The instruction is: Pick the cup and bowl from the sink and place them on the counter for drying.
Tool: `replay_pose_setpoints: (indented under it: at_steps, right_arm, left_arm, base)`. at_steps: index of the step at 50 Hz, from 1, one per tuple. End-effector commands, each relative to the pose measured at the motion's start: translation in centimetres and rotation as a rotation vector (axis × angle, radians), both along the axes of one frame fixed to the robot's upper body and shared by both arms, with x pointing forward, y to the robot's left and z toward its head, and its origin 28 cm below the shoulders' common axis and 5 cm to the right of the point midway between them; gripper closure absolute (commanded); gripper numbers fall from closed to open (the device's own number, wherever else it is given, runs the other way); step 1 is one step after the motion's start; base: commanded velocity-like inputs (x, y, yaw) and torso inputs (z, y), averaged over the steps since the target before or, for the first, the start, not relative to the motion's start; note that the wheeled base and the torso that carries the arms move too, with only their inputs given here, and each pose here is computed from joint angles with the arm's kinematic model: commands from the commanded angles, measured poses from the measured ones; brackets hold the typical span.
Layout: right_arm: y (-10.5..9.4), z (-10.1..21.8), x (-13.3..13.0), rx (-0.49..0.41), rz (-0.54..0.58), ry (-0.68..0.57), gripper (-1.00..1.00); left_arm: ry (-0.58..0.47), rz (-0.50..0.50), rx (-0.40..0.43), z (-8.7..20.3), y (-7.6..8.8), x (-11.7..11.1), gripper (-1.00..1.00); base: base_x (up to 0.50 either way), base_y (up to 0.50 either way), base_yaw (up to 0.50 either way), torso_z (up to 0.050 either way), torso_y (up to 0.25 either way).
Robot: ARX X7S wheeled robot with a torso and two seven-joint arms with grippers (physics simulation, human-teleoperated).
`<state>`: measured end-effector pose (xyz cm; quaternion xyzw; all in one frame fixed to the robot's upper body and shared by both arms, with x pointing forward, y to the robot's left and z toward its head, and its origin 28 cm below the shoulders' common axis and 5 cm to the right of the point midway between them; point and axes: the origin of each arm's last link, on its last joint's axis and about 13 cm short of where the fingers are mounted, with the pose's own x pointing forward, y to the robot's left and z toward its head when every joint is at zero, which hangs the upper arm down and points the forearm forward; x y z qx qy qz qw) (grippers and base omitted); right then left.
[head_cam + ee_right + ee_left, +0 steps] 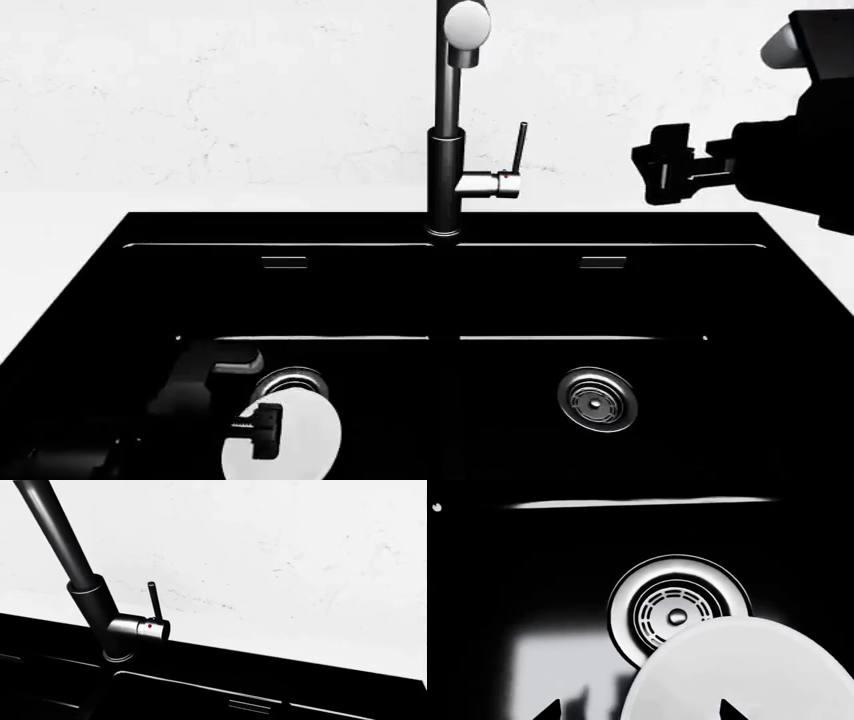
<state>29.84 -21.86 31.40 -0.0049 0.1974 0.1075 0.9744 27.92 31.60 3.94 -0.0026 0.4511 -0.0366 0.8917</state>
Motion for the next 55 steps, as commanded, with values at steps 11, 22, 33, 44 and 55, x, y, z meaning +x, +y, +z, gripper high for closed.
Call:
replay_pose_setpoints:
  at_steps: [11,22,33,44,55]
  right_arm:
    - [-0.1,-0.4,0.1,0.002,-0.010,0.017,-1.00]
    - [0.0,-0.4,0.1,0.003,-0.011,0.016,-1.00]
    - [-0.1,-0.3,0.1,0.007,-0.014,0.010,-1.00]
    - [-0.1,-0.3,0.2,0.011,-0.014,0.007,-1.00]
    - [-0.1,-0.4,0.2,0.012,-0.014,0.006,-1.00]
  left_arm:
    - [0.115,-0.027,-0.036,-2.8,-0.6,-0.1,-1.00]
    - [0.110,0.004,-0.056,-2.9,-0.4,-0.3,1.00]
    - [0.048,0.066,-0.064,-1.3,0.3,-0.3,1.00]
    - [-0.019,0.130,-0.059,-0.1,0.5,-0.5,1.00]
    - [-0.113,0.146,-0.086,1.7,0.6,-0.3,1.00]
  base:
    - [0.00,0.00,0.00,0.000,0.000]
    - [0.00,0.00,0.00,0.000,0.000]
    - [0.00,0.00,0.00,0.000,0.000]
    - [0.00,0.00,0.00,0.000,0.000]
    - [0.00,0.00,0.00,0.000,0.000]
